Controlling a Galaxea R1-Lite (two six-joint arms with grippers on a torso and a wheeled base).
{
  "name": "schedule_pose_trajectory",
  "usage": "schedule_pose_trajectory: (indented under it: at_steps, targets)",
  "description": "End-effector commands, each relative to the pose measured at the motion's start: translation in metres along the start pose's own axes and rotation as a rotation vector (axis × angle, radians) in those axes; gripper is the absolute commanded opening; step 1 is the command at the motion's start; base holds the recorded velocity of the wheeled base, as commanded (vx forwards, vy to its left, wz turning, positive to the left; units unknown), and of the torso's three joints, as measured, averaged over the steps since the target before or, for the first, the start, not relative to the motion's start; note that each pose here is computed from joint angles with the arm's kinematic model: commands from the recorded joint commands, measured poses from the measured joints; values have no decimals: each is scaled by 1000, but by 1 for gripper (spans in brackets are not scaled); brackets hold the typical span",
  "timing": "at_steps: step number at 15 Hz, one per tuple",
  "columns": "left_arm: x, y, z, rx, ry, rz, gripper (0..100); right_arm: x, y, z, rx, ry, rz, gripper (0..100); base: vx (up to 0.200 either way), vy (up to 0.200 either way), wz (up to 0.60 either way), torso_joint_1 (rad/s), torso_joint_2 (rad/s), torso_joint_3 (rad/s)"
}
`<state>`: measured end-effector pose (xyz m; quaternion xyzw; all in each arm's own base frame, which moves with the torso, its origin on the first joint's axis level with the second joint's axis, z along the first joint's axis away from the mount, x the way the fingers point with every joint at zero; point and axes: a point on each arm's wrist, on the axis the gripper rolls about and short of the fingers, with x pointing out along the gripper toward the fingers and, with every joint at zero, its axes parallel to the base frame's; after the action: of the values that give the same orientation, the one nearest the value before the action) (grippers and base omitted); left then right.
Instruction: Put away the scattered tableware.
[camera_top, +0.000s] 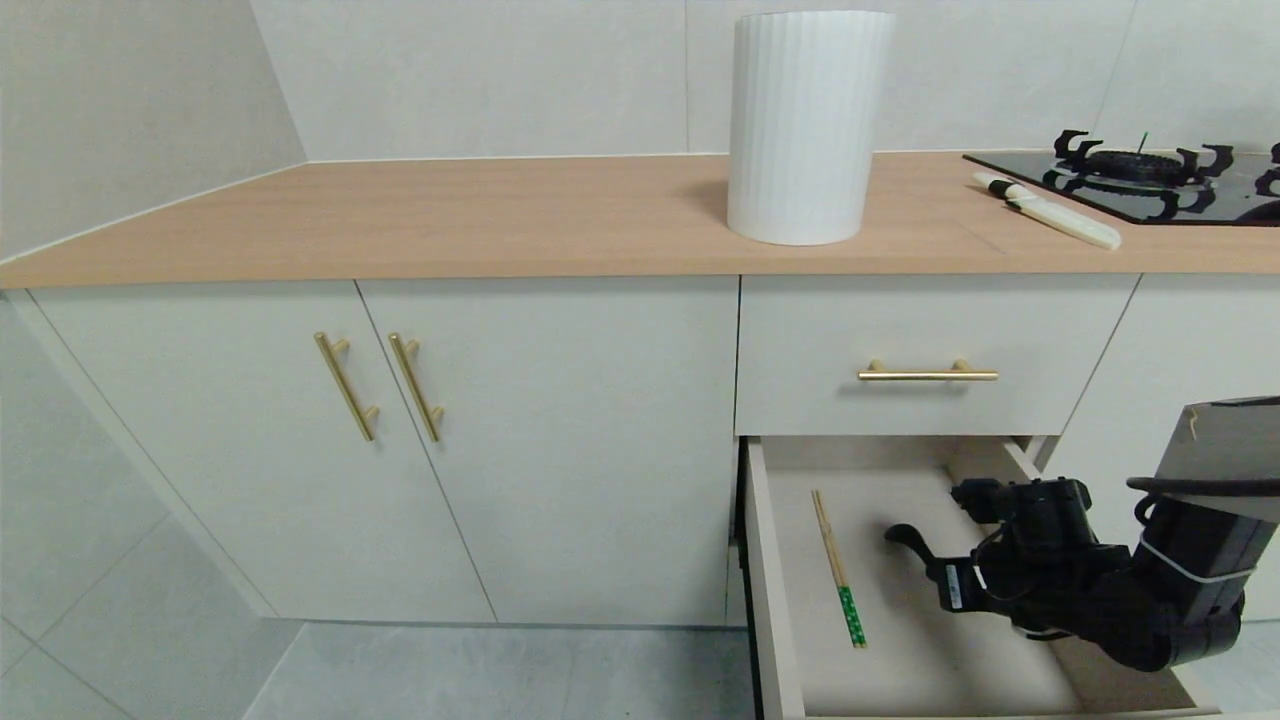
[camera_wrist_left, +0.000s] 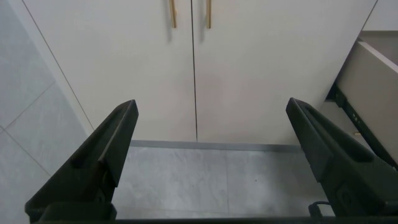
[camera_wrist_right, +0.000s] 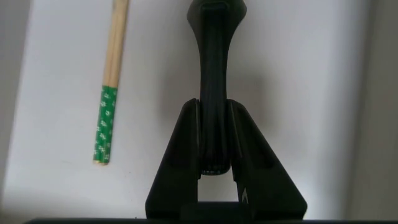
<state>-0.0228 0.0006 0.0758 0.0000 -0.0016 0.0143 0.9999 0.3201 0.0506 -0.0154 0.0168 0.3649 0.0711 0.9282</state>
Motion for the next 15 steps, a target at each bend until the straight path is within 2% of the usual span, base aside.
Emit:
schedule_pose_trajectory:
  at_steps: [1,4,14,15]
  targets:
    - [0,0,0,0,0,1,100,8,0,-7,-3,27,-5,0,0,0,0,0,0,0]
    - [0,0,0,0,0,1,100,21,-1,-11,-3,39,-48,0,0,0,0,0,0,0]
    - [0,0,0,0,0,1,100,21,-1,-9,-2,32,-49,0,0,0,0,0,0,0]
    - [0,0,0,0,0,1,100,21,-1,-9,-2,32,-49,100,0,0,0,0,0,0]
